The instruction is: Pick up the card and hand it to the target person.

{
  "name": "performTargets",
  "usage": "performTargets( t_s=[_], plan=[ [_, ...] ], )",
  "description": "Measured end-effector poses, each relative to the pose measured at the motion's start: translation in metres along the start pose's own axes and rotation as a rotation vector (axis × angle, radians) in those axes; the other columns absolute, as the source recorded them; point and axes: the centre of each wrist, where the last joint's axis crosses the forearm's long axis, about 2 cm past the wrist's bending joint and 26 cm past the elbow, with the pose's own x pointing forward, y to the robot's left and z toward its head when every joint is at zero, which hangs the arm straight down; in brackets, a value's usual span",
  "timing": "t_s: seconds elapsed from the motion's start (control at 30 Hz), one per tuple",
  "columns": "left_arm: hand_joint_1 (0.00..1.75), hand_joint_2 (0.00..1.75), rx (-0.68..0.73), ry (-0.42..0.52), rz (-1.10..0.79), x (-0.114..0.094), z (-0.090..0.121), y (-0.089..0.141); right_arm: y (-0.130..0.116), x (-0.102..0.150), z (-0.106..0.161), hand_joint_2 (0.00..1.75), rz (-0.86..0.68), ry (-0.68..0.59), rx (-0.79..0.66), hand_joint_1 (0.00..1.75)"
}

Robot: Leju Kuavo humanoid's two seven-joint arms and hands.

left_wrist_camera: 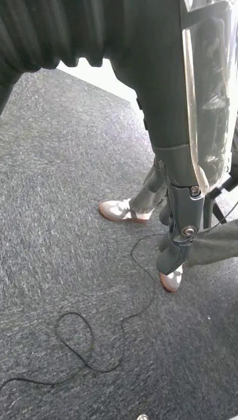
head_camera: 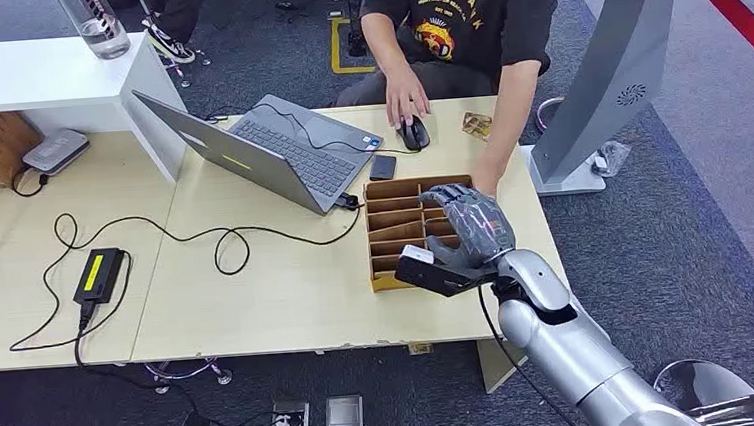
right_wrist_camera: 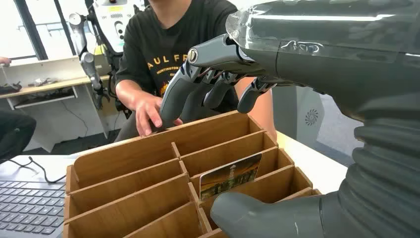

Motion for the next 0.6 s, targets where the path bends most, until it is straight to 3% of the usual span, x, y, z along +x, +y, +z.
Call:
performTargets(
  t_s=[0.6],
  plan=[
    [0.00, 1.75, 0.009, -0.010, 0.002, 0.012, -0.003, 0.005, 0.002, -0.002, -0.010, 1.75, 0.054, 0.005, 0.036, 0.75]
  ],
)
